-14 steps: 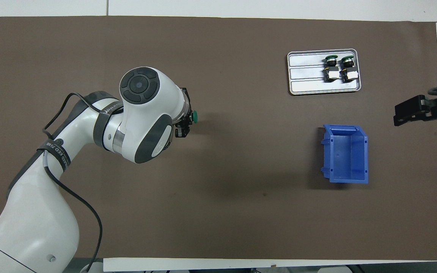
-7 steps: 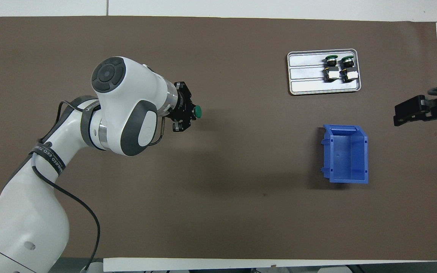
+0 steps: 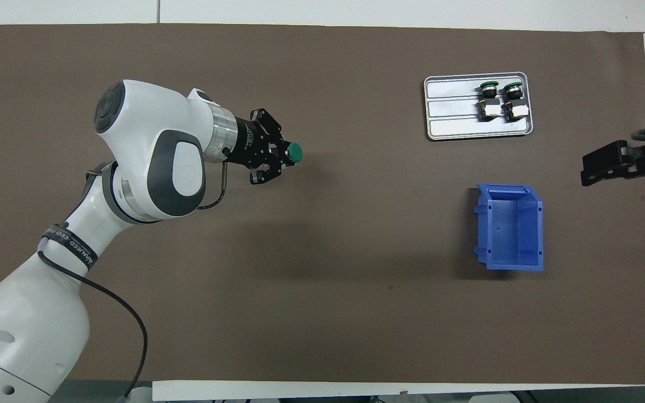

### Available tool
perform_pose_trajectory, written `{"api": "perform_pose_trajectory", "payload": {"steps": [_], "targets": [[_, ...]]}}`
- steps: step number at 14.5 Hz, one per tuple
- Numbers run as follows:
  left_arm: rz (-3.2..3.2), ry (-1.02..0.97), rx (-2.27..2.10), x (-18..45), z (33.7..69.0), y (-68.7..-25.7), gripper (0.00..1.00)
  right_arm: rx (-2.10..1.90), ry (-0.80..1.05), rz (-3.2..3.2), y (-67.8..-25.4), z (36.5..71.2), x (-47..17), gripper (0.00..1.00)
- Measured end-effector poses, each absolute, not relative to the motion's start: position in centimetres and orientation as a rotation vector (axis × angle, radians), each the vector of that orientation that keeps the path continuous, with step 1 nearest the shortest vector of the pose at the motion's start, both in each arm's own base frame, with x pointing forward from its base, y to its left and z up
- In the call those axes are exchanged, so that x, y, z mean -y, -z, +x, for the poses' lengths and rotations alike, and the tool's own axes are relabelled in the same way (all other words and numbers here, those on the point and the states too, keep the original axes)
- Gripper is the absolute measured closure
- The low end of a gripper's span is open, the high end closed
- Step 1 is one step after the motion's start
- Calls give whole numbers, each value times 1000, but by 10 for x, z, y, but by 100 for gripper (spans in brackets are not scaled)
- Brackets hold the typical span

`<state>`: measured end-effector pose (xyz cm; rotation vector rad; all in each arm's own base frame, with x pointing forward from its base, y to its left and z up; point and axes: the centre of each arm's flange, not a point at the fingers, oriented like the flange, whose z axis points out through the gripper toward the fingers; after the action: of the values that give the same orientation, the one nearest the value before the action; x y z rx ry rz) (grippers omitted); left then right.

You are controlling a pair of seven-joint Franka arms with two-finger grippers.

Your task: Place and press button with both arms

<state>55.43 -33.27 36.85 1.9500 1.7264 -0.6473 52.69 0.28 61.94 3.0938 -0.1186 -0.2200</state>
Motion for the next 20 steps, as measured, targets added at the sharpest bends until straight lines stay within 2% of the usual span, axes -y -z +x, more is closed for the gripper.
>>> {"api": "perform_pose_trajectory", "payload": {"steps": [8, 15, 20], "targets": [[1740, 763, -1569, 294, 537, -339, 67, 119, 220, 3094, -619, 527, -3, 0], [1695, 878, -1416, 288, 516, -311, 67, 119, 220, 3094, -619, 527, -3, 0], [1574, 948, -1328, 259, 499, -279, 67, 119, 220, 3094, -619, 527, -3, 0]]}}
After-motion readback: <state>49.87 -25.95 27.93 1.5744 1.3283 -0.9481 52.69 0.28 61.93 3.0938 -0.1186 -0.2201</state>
